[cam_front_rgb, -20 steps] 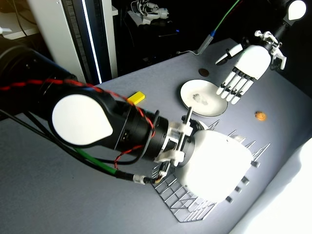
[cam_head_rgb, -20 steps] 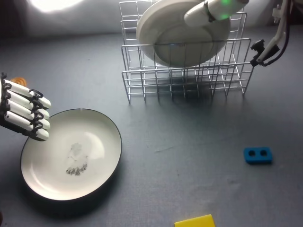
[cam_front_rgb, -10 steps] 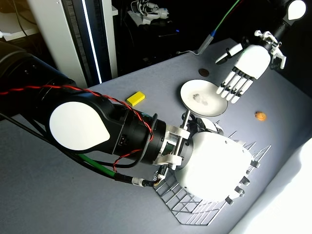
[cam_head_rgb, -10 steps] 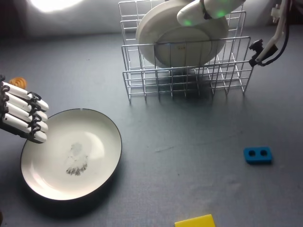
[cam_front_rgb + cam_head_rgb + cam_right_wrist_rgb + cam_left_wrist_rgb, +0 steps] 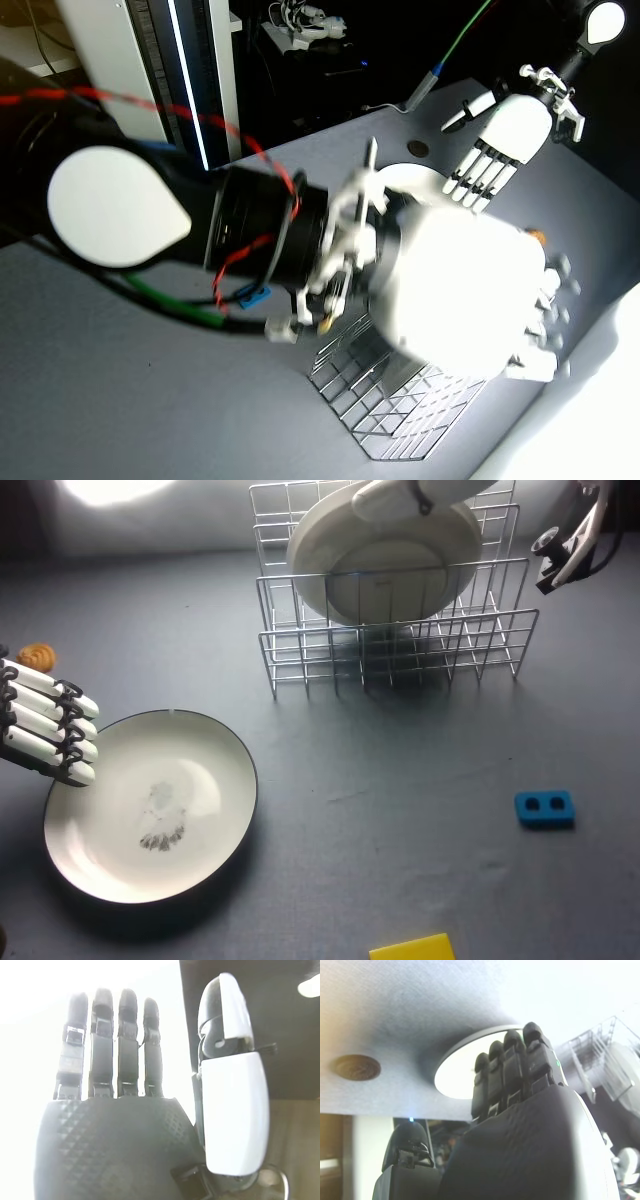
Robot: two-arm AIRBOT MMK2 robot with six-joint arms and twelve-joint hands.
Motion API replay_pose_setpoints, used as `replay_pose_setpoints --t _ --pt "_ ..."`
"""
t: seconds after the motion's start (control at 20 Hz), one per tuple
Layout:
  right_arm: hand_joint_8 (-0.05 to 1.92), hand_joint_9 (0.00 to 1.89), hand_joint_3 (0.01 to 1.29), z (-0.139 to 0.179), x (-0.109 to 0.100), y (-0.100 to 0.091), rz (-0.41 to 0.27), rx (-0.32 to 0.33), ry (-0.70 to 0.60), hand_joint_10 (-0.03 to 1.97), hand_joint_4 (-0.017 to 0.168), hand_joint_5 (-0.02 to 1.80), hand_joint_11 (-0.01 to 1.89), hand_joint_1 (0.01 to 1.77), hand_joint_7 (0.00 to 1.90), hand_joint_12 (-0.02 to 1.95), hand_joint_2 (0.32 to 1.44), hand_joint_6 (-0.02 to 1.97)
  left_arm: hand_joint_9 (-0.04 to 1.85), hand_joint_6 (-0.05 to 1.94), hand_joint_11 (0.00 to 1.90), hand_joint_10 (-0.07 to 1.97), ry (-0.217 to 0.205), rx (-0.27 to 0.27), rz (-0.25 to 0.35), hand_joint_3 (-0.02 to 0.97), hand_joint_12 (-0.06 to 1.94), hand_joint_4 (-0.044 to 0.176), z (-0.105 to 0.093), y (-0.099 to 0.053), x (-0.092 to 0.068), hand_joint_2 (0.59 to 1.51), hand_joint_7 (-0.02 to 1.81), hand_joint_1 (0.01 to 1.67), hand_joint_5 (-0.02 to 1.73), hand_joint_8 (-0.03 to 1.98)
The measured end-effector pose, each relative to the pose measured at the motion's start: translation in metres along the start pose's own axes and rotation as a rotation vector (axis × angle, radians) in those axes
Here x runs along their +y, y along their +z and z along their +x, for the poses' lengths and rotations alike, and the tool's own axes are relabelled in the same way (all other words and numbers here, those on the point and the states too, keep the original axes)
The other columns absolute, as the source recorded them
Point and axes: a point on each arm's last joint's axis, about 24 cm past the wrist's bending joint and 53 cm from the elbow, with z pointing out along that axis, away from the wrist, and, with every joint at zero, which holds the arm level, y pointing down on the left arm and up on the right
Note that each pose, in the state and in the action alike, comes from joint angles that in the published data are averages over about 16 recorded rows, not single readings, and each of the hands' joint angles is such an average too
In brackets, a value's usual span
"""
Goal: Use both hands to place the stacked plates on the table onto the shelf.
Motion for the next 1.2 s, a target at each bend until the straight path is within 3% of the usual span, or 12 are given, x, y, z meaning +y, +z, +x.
replay_pose_setpoints --t 0.3,0.65,0.9,1.2 --pt "0.01 0.61 0.01 0.044 0.039 -0.006 -0.066 0.071 -0.292 0.00 -0.002 0.64 0.21 1.00 0.67 0.92 1.04 0.02 0.09 0.01 0.02 -0.01 -0.008 0.007 -0.020 0.017 0.16 0.000 0.004 0.004 0.005 1.180 0.14 0.01 0.16 0.00" --pt "0.01 0.61 0.02 0.110 0.064 -0.016 -0.150 0.165 -0.564 0.00 0.001 0.63 0.23 1.01 0.66 0.92 1.03 0.02 0.11 0.02 0.02 0.00 -0.038 0.023 -0.036 0.017 0.25 -0.001 0.012 0.009 0.010 1.184 0.12 0.01 0.17 -0.01" --pt "0.01 0.58 0.01 0.150 0.078 -0.028 -0.222 0.211 -0.652 0.00 0.003 0.60 0.20 1.04 0.62 0.91 1.02 0.02 0.15 0.02 0.01 0.01 -0.057 0.032 -0.038 0.017 0.29 -0.001 0.017 0.011 0.011 1.189 0.11 0.01 0.18 -0.02" --pt "0.01 0.41 0.01 0.163 0.091 -0.046 -0.250 0.221 -0.683 0.00 0.003 0.46 0.12 1.15 0.44 0.80 1.02 0.02 0.19 0.02 0.01 0.02 -0.078 0.035 -0.038 0.017 0.36 -0.002 0.018 0.012 0.010 1.193 0.11 0.01 0.21 -0.02"
